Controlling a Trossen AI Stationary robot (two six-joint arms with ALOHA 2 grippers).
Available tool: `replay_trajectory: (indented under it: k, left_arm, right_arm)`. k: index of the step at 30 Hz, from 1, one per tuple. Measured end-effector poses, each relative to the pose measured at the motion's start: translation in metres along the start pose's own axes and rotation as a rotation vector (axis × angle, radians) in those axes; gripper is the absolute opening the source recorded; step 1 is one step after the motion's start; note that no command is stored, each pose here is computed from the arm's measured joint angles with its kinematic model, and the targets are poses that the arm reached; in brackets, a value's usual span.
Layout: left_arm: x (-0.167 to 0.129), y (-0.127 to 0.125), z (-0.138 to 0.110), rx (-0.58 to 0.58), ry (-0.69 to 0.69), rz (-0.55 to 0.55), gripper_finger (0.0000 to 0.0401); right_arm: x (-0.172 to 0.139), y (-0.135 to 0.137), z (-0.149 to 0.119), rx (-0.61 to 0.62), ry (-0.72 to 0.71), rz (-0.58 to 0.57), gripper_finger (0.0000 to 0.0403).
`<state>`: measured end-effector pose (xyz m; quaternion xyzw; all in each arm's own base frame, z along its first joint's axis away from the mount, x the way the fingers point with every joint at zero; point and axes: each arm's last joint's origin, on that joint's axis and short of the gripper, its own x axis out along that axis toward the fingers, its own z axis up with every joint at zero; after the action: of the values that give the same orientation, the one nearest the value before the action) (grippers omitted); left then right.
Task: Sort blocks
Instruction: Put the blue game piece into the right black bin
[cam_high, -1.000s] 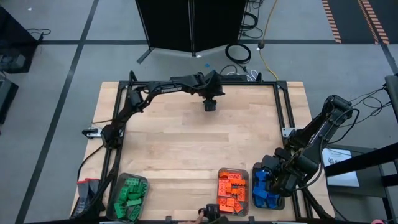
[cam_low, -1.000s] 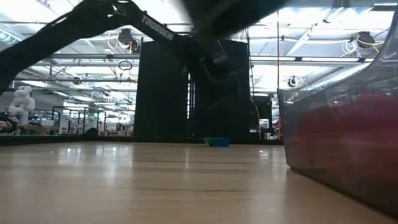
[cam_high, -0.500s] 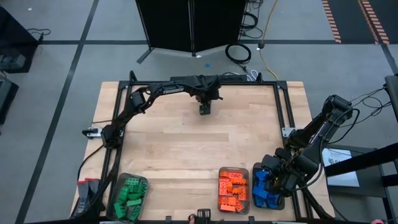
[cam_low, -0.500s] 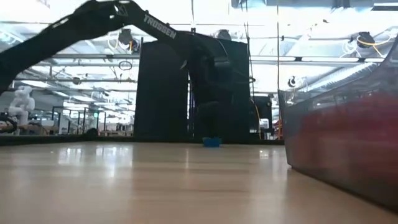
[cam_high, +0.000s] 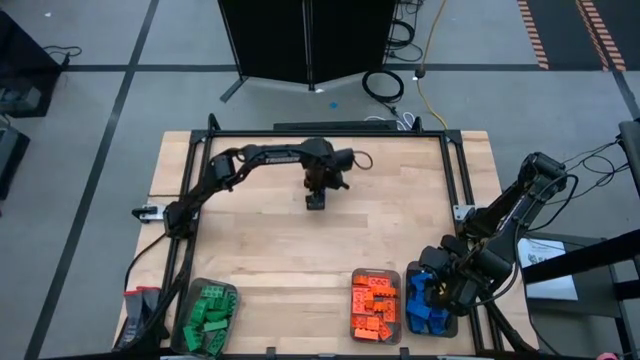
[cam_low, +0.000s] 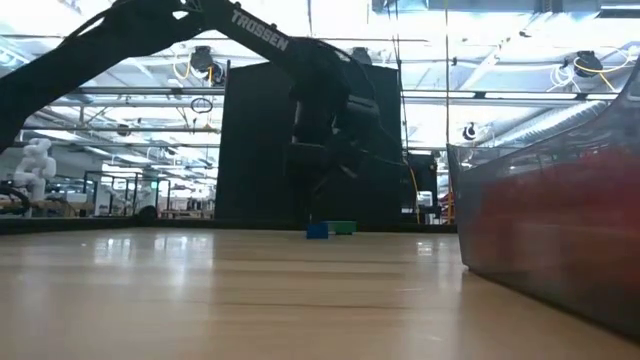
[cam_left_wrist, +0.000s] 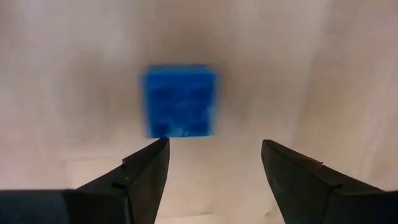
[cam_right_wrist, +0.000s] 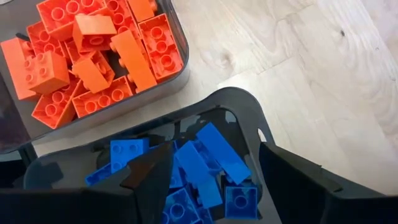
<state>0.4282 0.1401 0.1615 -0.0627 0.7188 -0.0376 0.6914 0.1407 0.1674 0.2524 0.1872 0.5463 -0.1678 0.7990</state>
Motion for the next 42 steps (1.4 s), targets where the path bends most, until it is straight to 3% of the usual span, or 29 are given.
replay_trajectory:
  k: [8, 16, 22, 27, 32, 42]
  left_arm:
    - [0.002, -0.019, 0.01, 0.055, -0.035, 0.037, 0.0257]
    - [-0.001, 0.0, 0.005, 0.019, -0.007, 0.169, 0.0257]
    - [-0.02, 0.01, 0.003, 0.003, -0.109, 0.159, 0.0258]
    - [-0.035, 0.007, 0.004, 0.065, -0.204, 0.124, 0.0258]
    - [-0.032, 0.001, 0.007, 0.109, -0.224, 0.062, 0.0258]
    - [-0.032, -0.001, 0.013, 0.125, -0.285, 0.077, 0.0258]
  right_arm:
    - [0.0, -0.001, 0.0, -0.004, 0.0, -0.007, 0.0235]
    - [0.0, -0.001, 0.0, -0.004, 0.0, -0.007, 0.0235]
    - [0.0, -0.002, 0.001, -0.01, -0.025, -0.02, 0.0235]
    - [0.0, -0.003, 0.001, -0.02, -0.047, -0.039, 0.0235]
    - [0.0, -0.005, 0.001, -0.027, -0.043, -0.059, 0.0235]
    - [0.0, -0.006, 0.001, -0.03, -0.039, -0.065, 0.0235]
